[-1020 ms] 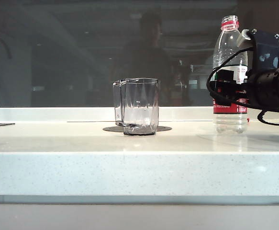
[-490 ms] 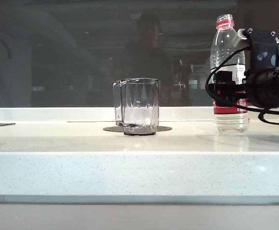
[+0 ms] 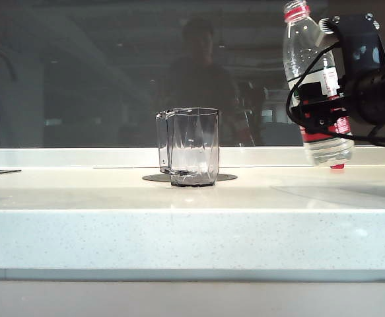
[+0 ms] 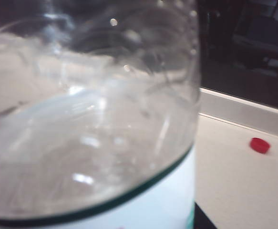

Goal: Pick up the mineral water bottle on the table and pour water into the mug until it's half full.

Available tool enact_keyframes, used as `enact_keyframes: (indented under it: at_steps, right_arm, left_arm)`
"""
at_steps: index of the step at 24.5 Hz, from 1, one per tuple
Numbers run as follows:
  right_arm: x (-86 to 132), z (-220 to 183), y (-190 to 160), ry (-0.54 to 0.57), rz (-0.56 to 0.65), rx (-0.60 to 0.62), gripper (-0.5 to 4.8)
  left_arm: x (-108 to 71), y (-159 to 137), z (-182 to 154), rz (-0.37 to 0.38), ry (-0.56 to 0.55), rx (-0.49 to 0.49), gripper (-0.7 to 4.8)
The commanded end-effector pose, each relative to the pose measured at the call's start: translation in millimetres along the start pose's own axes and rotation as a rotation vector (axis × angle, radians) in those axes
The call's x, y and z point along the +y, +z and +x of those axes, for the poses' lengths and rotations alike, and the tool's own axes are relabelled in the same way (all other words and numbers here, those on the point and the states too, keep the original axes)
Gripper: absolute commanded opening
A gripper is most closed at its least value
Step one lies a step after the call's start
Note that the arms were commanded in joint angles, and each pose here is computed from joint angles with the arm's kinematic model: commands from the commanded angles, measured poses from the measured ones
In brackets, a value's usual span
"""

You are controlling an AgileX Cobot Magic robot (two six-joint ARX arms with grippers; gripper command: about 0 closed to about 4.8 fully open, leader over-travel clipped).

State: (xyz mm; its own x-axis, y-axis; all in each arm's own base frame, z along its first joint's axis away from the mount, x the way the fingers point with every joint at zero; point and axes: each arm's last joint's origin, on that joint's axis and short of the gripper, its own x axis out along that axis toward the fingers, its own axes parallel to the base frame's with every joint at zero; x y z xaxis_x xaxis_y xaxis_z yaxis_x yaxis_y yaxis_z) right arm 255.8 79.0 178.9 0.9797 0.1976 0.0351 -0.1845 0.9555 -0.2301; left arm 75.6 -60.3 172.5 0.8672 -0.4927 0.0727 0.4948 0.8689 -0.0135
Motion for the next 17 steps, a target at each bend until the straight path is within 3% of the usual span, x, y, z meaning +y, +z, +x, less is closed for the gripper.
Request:
enact_keyframes:
  at_steps: [1,8,17]
  right_arm:
    - [3.4,-3.5,16.9,-0.027,-0.112,-0.047,3.22]
    - [23.3,3.3,30.4,0.054,-0.283,0.010,3.22]
    - [28.0,16.8,50.5,-0.046,-0.440,0.068,3.19]
  left_arm:
    - [0.3,2.0,0.0,-0.006,0.005,-0.014,-0.04]
    - [0.3,2.0,0.0,-0.006,0.005,-0.014,-0.04]
    - [0.4,2.0,0.0,-0.006,0.005,-0.014,-0.04]
